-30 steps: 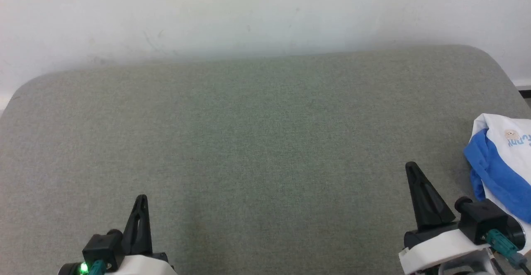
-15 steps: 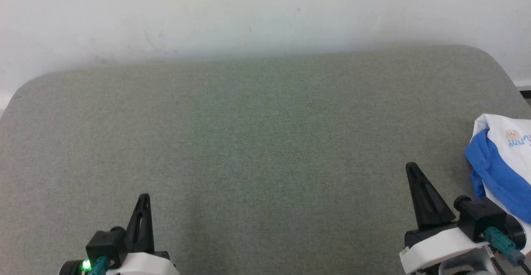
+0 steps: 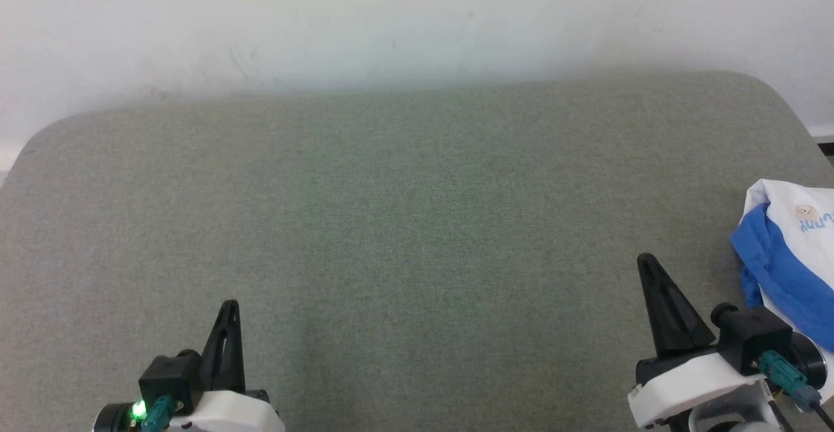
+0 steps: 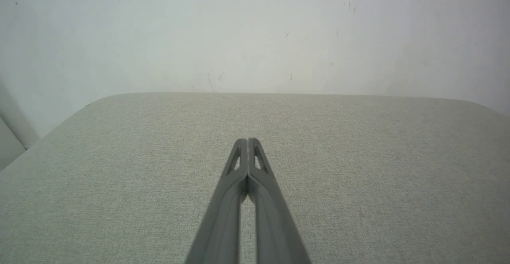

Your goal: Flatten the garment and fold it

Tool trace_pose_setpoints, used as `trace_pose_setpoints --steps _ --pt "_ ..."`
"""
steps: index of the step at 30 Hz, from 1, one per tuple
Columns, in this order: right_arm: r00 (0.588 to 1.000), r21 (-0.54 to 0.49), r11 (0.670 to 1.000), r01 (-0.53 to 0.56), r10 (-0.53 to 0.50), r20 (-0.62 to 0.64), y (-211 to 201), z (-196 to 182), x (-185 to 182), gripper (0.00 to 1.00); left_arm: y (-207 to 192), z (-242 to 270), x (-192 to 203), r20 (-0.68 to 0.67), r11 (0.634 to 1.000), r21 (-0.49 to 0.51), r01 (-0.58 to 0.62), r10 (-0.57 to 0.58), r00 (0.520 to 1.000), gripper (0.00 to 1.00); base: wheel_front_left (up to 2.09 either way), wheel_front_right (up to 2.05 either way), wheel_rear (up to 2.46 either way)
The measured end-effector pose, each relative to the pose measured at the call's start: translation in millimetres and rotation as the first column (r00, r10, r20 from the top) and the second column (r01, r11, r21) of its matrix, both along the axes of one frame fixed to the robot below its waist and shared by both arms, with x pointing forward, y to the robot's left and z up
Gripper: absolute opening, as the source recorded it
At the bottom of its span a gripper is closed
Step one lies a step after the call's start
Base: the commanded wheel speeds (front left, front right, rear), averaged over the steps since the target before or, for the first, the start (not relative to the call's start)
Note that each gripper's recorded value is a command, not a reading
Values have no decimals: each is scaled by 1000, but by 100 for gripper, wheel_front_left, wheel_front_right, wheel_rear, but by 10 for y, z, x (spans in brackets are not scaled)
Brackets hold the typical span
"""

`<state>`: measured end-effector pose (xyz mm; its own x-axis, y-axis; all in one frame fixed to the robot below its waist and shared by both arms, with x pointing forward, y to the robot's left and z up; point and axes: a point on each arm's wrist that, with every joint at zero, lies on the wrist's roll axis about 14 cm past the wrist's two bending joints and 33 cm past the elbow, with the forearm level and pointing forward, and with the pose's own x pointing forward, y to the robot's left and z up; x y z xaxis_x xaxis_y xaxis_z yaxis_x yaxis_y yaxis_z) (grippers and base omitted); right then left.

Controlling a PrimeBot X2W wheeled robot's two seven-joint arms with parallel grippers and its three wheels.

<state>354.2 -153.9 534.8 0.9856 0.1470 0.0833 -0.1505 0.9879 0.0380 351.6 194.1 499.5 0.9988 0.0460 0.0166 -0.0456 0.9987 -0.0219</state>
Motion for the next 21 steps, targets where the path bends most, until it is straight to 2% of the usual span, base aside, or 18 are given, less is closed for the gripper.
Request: trace_pose_setpoints --steps 21 --pt "1000 -26 1000 2 -3 -22 -9 -38 27 0 -30 51 48 -9 1000 11 8 -8 1000 0 0 0 0"
